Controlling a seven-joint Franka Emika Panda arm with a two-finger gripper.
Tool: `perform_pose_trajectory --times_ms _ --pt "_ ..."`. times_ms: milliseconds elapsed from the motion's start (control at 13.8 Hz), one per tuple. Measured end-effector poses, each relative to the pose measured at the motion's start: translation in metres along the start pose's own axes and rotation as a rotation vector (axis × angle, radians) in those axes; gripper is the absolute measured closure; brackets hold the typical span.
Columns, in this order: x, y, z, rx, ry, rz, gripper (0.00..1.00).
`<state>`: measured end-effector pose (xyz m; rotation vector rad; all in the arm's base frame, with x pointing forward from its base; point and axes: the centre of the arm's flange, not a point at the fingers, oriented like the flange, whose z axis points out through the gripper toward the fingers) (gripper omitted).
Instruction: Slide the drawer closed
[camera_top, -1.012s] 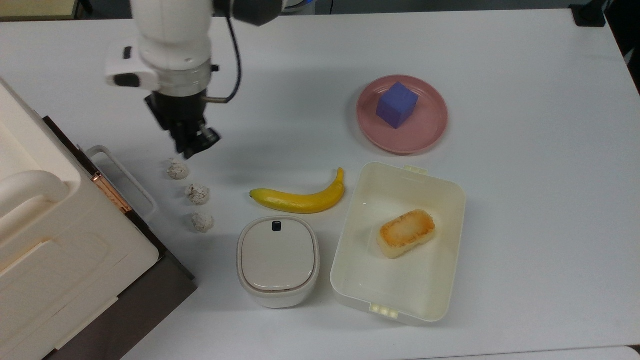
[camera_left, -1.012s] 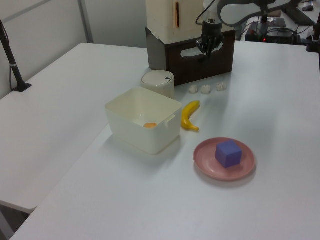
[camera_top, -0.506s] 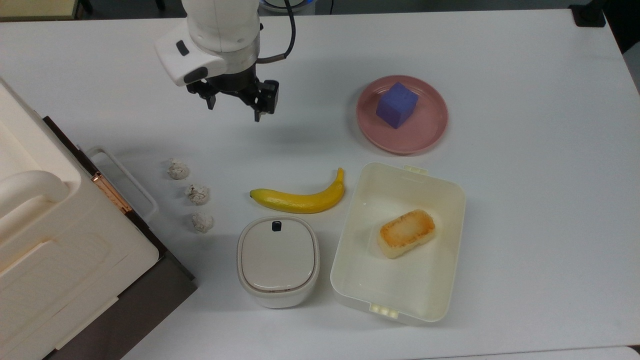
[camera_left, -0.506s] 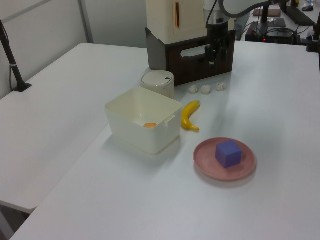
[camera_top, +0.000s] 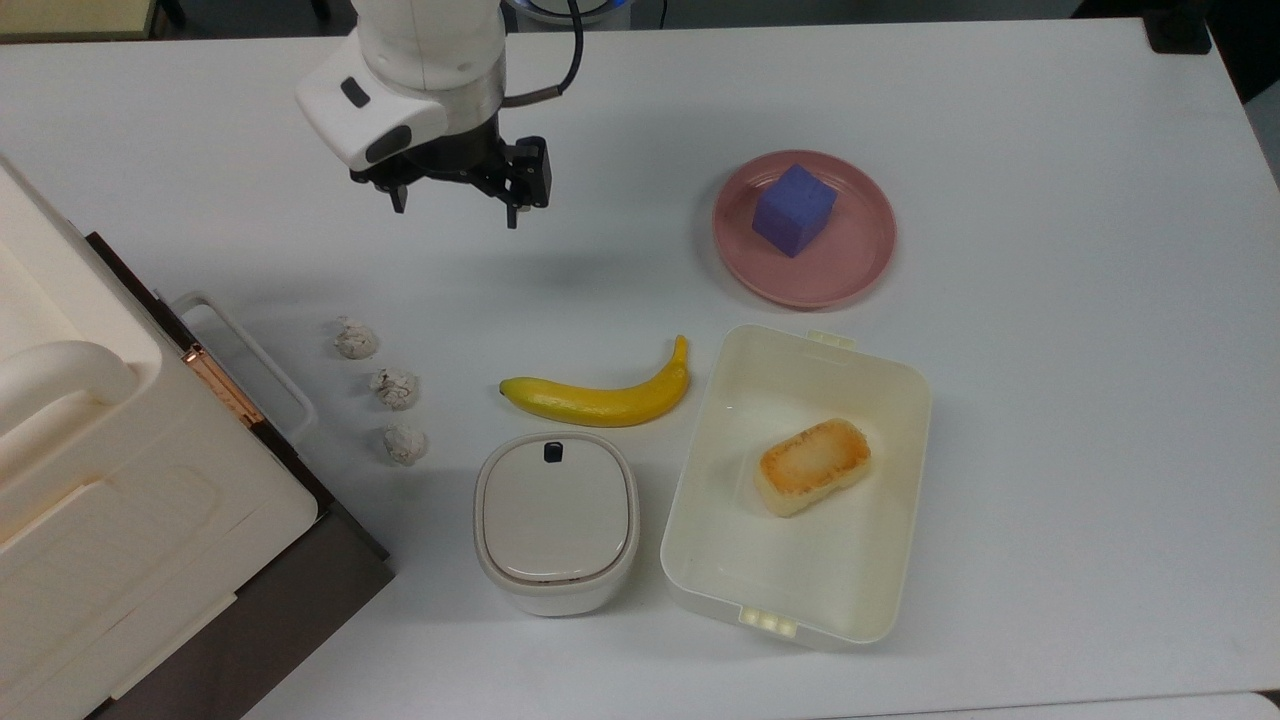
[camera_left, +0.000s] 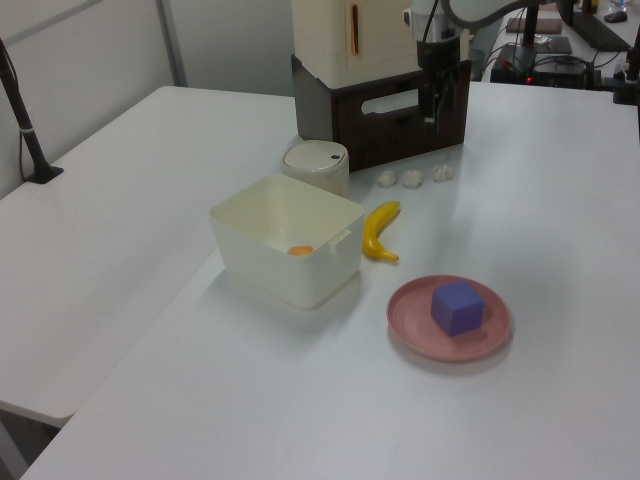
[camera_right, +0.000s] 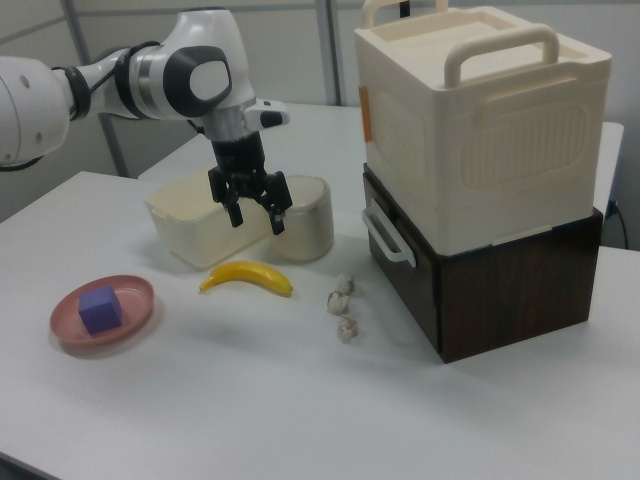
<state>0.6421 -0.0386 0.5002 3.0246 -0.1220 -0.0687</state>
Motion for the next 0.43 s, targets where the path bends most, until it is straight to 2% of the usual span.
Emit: perform_pose_trajectory --times_ms 434 --pt "-0.005 0.007 -0.016 0.000 0.025 0.010 0.00"
